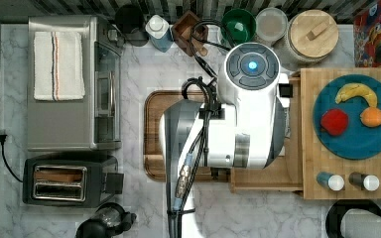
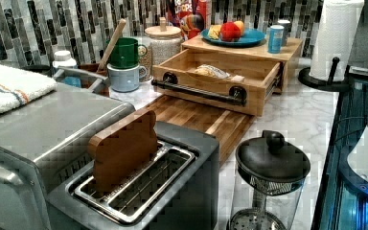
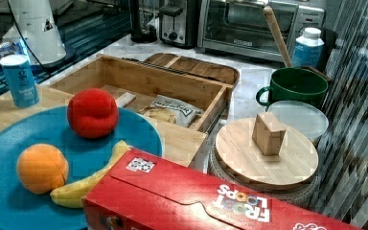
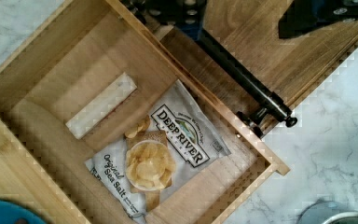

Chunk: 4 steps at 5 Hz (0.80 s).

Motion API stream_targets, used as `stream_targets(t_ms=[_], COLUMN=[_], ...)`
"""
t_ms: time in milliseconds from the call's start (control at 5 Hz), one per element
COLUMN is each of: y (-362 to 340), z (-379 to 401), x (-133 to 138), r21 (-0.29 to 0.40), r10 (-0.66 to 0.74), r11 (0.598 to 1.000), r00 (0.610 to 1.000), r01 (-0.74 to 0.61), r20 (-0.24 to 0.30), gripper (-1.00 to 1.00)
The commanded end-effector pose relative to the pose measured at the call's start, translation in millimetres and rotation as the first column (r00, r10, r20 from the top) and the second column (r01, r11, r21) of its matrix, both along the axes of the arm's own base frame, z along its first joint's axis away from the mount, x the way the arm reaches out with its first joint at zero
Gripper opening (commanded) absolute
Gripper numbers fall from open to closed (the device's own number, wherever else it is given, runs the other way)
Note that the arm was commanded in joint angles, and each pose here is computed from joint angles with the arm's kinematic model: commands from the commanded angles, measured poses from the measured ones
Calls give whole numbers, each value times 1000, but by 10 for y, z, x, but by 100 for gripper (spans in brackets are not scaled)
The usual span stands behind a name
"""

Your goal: Close the drawer.

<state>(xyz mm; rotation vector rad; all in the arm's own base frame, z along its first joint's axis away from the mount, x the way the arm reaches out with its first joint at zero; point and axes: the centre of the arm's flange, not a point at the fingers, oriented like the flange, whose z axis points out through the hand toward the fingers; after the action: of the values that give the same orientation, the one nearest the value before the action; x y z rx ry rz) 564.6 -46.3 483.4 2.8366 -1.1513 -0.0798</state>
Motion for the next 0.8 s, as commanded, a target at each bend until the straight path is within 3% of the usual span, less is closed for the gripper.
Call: stream_targets(t_ms=[200, 400, 600, 800], y=[-4, -31, 22, 330], z=[-41, -109, -204, -306], x=[9, -14, -58, -142], r21=[-1, 27, 121, 118], r10=[3, 18, 62, 135], r11=[1000, 999, 991, 983], r00=[1000, 1000, 998, 990], r01=[-3, -18, -63, -140], r20=[-7, 15, 17, 44], gripper=[-100, 100, 100, 100])
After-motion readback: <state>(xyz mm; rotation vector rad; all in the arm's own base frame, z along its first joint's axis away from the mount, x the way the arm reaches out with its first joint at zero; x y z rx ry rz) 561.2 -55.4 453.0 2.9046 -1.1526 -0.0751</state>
